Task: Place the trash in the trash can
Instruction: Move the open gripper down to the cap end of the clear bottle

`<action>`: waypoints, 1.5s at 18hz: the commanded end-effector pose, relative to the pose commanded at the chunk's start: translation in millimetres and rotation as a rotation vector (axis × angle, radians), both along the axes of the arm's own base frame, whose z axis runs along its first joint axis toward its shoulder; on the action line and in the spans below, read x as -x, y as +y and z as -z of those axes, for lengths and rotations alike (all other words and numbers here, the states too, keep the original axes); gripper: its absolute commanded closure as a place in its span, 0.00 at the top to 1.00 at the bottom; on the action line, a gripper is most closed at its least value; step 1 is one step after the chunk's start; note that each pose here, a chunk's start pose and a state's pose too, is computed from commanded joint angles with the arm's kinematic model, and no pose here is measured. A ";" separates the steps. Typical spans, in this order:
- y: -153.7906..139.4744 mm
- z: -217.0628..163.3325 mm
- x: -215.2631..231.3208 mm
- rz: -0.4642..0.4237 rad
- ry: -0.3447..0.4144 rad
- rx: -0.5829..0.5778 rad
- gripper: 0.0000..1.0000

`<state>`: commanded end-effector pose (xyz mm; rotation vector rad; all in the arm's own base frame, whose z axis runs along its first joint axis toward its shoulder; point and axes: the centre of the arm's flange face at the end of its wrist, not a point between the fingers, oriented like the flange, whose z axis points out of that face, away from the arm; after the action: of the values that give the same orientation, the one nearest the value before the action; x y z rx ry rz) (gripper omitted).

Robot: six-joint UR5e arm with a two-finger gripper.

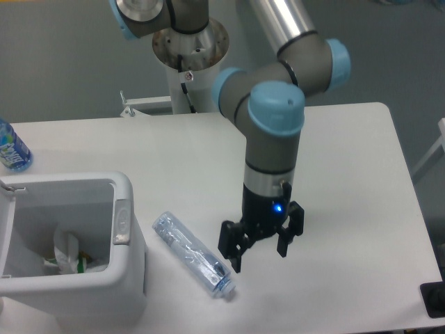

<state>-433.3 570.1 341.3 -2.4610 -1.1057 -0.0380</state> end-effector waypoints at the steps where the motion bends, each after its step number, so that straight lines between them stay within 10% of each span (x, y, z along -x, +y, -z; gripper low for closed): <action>1: 1.4 8.6 1.6 -0.001 -0.010 0.008 1.00; 27: 52.6 148.7 -25.7 -0.034 -0.099 0.197 1.00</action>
<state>-407.5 622.7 192.6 -2.6382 -1.2462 -0.0429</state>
